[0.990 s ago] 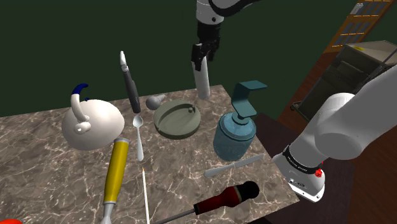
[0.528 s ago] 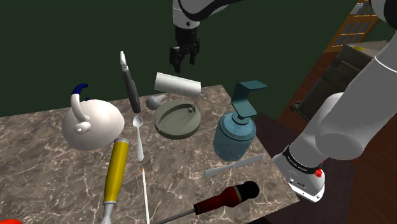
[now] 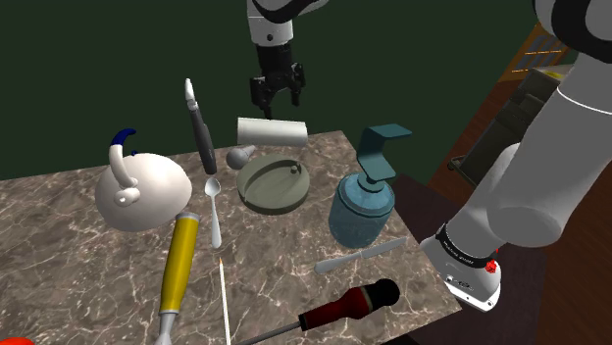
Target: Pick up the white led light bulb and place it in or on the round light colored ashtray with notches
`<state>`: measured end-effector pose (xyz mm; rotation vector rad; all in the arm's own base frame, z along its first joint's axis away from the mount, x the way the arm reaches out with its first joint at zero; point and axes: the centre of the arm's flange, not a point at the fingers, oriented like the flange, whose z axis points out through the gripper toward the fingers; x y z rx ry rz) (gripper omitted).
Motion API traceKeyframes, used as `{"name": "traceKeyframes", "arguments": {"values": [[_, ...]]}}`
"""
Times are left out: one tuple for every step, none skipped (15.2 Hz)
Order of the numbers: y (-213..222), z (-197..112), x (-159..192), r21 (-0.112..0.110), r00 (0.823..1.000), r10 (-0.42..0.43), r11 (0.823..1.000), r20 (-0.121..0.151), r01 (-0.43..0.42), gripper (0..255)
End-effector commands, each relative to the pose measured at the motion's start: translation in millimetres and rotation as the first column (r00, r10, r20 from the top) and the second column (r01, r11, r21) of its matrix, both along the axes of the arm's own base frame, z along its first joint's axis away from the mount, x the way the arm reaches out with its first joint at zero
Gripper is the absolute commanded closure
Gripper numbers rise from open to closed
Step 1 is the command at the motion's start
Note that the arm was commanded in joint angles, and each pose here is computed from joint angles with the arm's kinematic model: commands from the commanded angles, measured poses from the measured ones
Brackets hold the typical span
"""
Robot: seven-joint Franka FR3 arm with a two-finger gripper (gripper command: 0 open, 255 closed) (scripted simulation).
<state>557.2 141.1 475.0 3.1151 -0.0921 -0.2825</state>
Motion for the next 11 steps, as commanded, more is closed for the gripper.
{"name": "traceKeyframes", "arguments": {"values": [[18.4,-14.7,13.3,-0.01,0.998,-0.065,0.998,-0.02,0.065,0],[28.0,-22.3,19.7,-0.016,0.995,-0.097,0.995,-0.031,0.097,0],[37.4,-30.0,26.3,-0.021,0.991,-0.13,0.991,-0.041,0.129,0],[46.5,-37.8,33.2,-0.027,0.986,-0.162,0.987,-0.051,0.16,0],[55.4,-45.8,40.2,-0.034,0.979,-0.194,0.981,-0.061,0.192,0],[64.0,-53.8,47.4,-0.04,0.972,-0.225,0.974,-0.071,0.223,0],[72.3,-62.0,54.9,-0.047,0.963,-0.257,0.966,-0.08,0.254,0],[80.3,-70.3,62.5,-0.055,0.953,-0.288,0.957,-0.089,0.284,0],[88.1,-78.7,70.2,-0.062,0.943,-0.319,0.947,-0.098,0.314,0],[95.5,-87.3,78.1,-0.07,0.931,-0.35,0.936,-0.107,0.344,0],[102.7,-95.9,86.2,-0.078,0.918,-0.38,0.924,-0.115,0.373,0]]}}
